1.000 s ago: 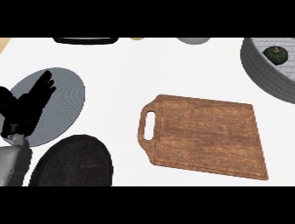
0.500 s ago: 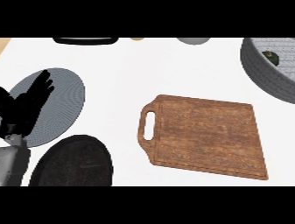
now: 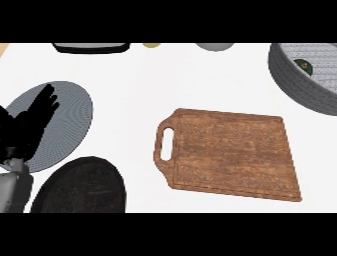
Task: Pick the squash from the cutting board and place it in the basket
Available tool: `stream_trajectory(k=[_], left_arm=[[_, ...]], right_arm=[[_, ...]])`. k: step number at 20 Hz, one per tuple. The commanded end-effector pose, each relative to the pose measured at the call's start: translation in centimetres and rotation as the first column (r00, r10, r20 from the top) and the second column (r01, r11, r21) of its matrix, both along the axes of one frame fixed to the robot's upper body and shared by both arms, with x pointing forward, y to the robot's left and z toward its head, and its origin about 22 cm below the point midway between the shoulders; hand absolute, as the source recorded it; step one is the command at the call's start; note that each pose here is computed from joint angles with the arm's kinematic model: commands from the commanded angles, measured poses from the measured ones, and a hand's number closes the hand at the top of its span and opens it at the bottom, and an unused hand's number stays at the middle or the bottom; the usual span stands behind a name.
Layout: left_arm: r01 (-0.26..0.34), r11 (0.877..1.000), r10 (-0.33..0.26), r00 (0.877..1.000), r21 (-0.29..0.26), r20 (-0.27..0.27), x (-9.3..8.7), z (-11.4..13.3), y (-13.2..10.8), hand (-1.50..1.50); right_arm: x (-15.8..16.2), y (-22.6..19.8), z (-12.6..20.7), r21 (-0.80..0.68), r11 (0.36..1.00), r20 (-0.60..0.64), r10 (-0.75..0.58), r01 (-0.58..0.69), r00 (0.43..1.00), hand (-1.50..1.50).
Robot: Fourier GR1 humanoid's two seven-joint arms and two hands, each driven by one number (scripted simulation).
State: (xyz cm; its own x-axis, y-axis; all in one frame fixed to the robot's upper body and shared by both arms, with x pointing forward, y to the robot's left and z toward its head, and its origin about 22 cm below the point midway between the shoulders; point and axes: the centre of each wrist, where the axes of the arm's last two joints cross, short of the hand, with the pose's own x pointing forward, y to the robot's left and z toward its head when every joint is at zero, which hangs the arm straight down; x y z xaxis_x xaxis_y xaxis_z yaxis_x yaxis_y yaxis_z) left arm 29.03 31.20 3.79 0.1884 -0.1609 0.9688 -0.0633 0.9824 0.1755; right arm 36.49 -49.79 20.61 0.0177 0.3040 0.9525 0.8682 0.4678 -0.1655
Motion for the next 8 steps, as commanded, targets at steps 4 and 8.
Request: stream_trajectory(k=[4,8], left_arm=[[-0.035,0.999,0.035,0.999,-0.004,-0.01,-0.3,0.6,1.5,0.0],[-0.014,1.0,0.014,1.0,-0.014,-0.002,-0.2,-1.1,0.3,0.0]], right_arm=[[-8.2,-7.1,-2.4,0.019,0.992,-0.108,0.125,-0.124,0.986,-1.5],[-12.3,-10.2,-1.8,0.021,0.985,-0.131,0.17,-0.169,0.977,-1.5]])
